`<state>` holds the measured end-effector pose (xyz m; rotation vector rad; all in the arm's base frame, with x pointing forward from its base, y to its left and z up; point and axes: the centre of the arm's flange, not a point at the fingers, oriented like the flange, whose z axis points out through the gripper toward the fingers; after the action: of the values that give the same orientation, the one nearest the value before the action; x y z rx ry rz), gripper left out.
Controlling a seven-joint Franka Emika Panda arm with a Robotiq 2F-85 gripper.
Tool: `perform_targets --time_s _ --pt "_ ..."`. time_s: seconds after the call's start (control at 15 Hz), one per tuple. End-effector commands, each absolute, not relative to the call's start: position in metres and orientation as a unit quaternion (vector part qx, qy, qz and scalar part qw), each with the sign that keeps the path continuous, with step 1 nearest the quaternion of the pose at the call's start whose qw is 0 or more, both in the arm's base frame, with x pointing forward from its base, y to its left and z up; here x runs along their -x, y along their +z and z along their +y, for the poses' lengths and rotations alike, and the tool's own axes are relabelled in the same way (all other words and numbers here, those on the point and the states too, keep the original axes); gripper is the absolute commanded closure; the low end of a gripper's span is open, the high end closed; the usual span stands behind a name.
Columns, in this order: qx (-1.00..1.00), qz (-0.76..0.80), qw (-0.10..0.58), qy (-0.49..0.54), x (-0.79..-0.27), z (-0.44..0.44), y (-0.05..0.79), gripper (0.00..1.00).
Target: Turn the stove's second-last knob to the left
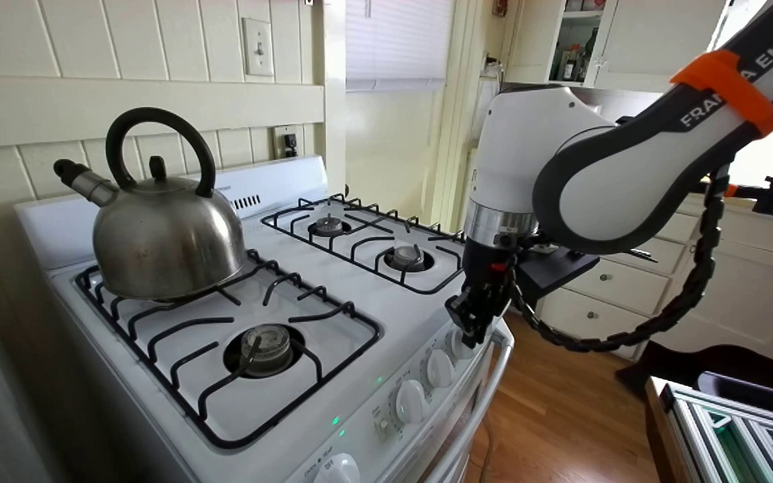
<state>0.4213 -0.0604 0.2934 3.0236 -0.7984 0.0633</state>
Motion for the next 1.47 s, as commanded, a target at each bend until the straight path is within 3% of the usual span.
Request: perform_targets --time_s 0.0,1.0,1.4 --pt "-0.967 -0.251 0.03 0.022 -0.428 -0.053 0.289 0.96" --pt "-0.978 -0.058 0.2 -0.02 -0.453 0.015 0.283 0.96" --pt "-0.971 -0.018 0.235 -0.048 -0.461 0.034 0.271 0.96"
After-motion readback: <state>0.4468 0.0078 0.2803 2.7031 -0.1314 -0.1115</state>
